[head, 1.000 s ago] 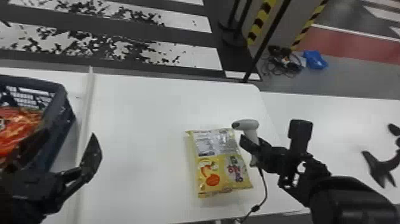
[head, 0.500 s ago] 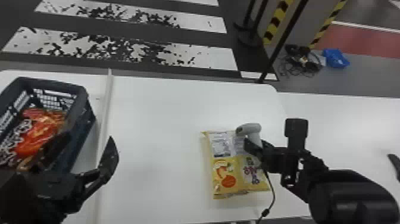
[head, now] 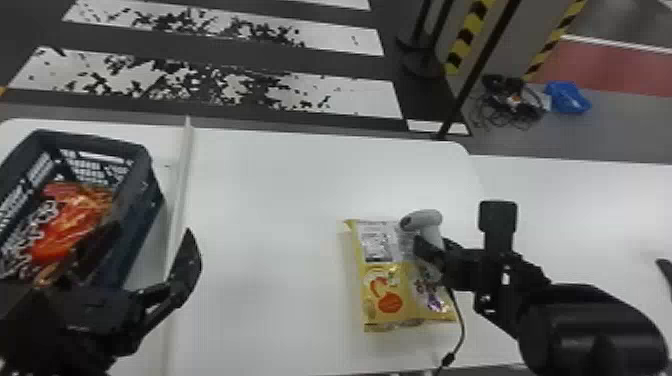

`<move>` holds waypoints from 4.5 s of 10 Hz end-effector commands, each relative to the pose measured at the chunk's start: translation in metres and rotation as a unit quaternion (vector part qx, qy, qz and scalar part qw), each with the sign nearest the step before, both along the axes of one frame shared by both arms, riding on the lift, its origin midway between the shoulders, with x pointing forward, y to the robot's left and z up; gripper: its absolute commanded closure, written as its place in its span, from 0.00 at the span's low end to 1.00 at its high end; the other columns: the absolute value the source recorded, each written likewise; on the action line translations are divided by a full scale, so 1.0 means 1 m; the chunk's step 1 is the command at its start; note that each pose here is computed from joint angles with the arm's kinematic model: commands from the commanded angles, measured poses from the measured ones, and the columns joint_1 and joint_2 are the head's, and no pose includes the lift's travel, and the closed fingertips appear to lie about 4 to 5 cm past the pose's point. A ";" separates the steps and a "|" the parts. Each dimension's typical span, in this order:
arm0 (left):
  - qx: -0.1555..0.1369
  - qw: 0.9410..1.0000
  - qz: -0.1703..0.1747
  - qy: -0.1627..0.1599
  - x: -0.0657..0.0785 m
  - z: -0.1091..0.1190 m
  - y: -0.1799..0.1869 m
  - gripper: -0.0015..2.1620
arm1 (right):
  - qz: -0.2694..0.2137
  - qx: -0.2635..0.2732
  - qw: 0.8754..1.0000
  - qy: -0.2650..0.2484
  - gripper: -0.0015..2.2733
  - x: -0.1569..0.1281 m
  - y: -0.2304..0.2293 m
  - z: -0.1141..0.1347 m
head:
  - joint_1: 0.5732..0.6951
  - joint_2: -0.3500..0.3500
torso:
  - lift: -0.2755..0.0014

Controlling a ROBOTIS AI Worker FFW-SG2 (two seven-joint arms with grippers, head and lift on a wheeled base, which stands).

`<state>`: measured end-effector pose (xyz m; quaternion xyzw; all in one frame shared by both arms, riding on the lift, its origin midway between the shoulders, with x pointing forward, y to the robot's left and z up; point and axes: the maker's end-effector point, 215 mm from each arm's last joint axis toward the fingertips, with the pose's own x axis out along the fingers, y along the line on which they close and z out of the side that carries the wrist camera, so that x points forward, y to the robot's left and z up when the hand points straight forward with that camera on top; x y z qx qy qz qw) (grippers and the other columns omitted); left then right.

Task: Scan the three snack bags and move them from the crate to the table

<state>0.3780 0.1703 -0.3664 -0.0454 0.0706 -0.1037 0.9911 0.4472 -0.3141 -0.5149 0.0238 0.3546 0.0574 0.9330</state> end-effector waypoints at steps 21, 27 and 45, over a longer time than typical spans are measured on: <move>-0.002 1.000 -0.013 -0.003 -0.009 0.003 -0.022 0.01 | -0.078 0.102 0.989 -0.073 0.02 -0.030 -0.142 0.017 | 1.00 0.00 | 0.77; 0.004 1.000 -0.016 -0.001 -0.015 0.004 -0.025 0.01 | 0.021 0.298 0.953 0.053 0.02 -0.062 -0.037 0.000 | 1.00 0.02 | 0.77; 0.004 1.000 -0.008 0.001 -0.027 -0.004 -0.018 0.01 | -0.221 0.283 0.892 -0.276 0.98 0.019 -0.258 0.113 | 1.00 0.00 | 0.77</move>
